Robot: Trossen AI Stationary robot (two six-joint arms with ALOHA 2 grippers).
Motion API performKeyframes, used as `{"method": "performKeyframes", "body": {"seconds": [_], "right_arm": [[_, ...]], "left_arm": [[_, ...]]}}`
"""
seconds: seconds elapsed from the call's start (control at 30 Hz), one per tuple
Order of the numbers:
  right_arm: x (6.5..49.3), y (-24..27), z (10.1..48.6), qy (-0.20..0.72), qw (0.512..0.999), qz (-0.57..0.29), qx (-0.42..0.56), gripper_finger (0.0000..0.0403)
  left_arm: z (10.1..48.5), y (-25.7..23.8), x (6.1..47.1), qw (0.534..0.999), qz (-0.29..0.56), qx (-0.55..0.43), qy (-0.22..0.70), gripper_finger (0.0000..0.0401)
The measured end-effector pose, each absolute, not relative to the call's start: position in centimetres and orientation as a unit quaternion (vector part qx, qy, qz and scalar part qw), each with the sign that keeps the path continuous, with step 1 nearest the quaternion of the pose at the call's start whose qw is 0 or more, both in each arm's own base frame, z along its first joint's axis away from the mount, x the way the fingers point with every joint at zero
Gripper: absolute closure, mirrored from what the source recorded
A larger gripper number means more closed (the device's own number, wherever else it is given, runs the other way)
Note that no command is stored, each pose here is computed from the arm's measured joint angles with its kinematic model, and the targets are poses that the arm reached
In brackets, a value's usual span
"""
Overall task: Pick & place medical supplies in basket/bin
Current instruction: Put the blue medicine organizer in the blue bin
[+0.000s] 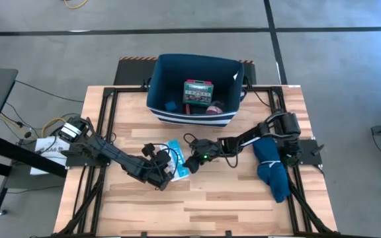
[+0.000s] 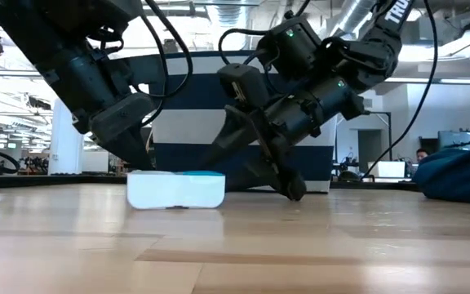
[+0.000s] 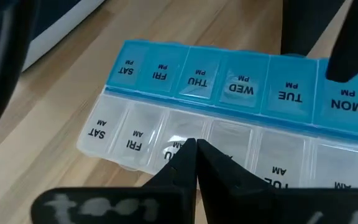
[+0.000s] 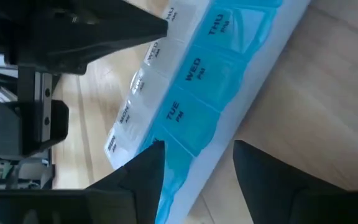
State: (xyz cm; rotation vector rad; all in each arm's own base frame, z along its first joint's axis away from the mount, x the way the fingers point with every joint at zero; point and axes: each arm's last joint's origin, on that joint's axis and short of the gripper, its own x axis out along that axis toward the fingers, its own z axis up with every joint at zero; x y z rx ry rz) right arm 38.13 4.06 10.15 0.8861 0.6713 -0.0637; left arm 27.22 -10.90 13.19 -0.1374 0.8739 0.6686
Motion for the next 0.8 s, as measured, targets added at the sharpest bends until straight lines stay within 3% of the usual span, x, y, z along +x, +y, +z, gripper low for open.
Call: {"method": "performKeyframes", "body": {"seconds": [0.63,0.8], "right_arm": [[38.5,5.5,10.5,0.335,0.848,-0.037,0.409,0.0216],[38.4,5.9,10.4,0.339,0.847,-0.033,0.408,0.0216]], "left_arm": [[13.2,-11.8,27.0,0.857,0.300,-0.068,0.413,0.0401],[14.7,-13.5,27.4,0.864,0.285,-0.049,0.412,0.0401]]}}
